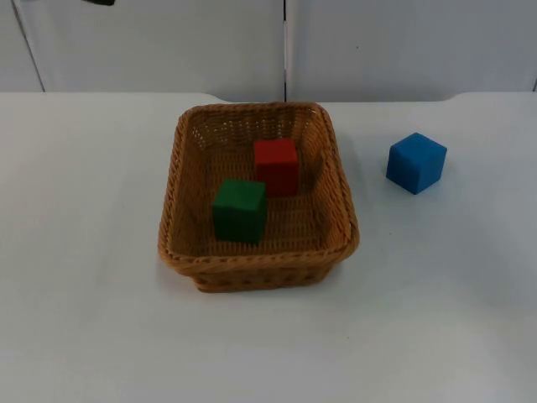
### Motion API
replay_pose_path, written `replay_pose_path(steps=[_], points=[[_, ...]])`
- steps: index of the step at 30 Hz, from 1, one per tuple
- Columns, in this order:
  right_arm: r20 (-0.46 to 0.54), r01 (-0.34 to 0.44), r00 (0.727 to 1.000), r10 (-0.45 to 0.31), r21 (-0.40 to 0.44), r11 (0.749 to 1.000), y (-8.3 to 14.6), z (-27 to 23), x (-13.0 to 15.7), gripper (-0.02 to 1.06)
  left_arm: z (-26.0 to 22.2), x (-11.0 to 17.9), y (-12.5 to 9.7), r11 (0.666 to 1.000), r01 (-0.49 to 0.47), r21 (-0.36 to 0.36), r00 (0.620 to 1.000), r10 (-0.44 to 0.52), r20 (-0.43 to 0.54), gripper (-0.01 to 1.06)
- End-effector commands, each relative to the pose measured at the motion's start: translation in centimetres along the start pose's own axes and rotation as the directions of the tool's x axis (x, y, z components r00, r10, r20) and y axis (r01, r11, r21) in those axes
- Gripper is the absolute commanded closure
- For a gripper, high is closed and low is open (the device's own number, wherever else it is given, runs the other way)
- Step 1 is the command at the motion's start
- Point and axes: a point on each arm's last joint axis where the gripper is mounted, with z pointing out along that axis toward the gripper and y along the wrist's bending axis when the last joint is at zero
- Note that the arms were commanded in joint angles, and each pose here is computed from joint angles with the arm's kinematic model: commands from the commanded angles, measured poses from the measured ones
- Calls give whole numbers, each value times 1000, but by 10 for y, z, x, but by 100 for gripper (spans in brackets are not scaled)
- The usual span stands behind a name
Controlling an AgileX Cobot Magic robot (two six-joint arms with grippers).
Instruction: Pick up one cube with each hand and place exactly two cubes into the same basket, leaving the remaining cube outside.
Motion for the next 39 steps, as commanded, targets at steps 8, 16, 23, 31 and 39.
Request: replay_pose_path(steps=[8, 16, 23, 31, 39], points=[[39, -21, 999, 20, 47, 999, 10, -9, 46, 31, -21, 22, 1, 1000, 19, -4, 1000, -19, 23, 24], [72, -45, 997, 39, 84, 995, 21, -25, 85, 31, -32, 38, 1, 1000, 26, -5, 999, -26, 29, 24], [80, -72, 995, 64, 92, 993, 34, -43, 127, 31, -48, 50, 2, 999, 34, -11, 999, -34, 8, 24], [120, -86, 990, 73, 111, 990, 47, -65, 163, 31, -70, 60, 4, 999, 42, -19, 999, -42, 8, 24], [147, -93, 986, 76, 113, 989, 60, -86, 192, 31, -95, 70, 6, 998, 51, -24, 998, -50, 48, 24]])
